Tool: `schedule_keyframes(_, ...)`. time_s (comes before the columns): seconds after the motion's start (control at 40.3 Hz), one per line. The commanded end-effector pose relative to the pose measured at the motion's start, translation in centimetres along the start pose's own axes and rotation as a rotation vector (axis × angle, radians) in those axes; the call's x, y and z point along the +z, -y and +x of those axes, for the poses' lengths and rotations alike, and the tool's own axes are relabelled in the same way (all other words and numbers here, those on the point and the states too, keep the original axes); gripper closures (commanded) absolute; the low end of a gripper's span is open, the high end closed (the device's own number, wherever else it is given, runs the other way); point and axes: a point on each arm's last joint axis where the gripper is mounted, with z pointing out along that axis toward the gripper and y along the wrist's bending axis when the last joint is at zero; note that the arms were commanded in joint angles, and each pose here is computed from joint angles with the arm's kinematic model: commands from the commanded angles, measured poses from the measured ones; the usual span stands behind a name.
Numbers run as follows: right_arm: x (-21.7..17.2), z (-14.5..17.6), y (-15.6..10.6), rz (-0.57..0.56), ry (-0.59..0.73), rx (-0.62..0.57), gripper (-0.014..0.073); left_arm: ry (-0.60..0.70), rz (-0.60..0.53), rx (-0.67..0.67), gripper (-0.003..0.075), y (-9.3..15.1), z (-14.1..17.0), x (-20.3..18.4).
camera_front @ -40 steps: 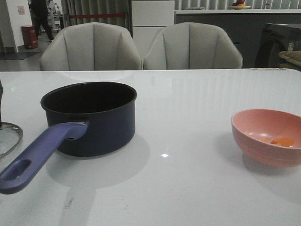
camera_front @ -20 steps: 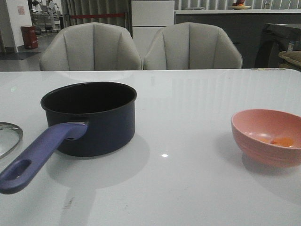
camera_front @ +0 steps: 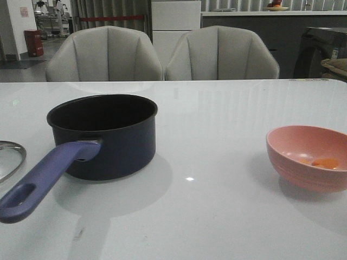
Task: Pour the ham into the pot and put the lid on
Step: 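Set the glass lid down on the table beside the pot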
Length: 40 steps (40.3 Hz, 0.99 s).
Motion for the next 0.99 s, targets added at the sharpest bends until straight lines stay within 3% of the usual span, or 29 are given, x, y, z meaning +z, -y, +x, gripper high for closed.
schedule_keyframes(0.0, -0.1, -0.5, 0.0, 0.0, 0.087, -0.012, 0.0436, 0.228, -0.001, 0.038, 0.0071, 0.4, -0.8, -4.1)
schedule_keyframes(0.174, -0.1, -0.5, 0.0, 0.0, 0.087, -0.012, 0.0436, 0.368, 0.021, 0.071, 0.0071, 0.9, 1.7, -8.1)
schedule_keyframes(0.447, -0.1, -0.5, 0.0, 0.0, 0.087, -0.012, 0.0436, 0.534, 0.019, 0.065, 0.0073, 1.0, 7.3, -10.4)
schedule_keyframes(0.744, -0.2, -0.6, 0.0, 0.0, 0.1, -0.012, 0.0436, 0.478, 0.045, 0.042, 0.0073, 1.4, 13.3, -8.2)
schedule_keyframes(0.968, -0.3, -1.4, 0.0, -0.003, 0.182, -0.007, 0.0436, 0.438, 0.065, 0.02, 0.0073, 1.6, 15.5, -6.7)
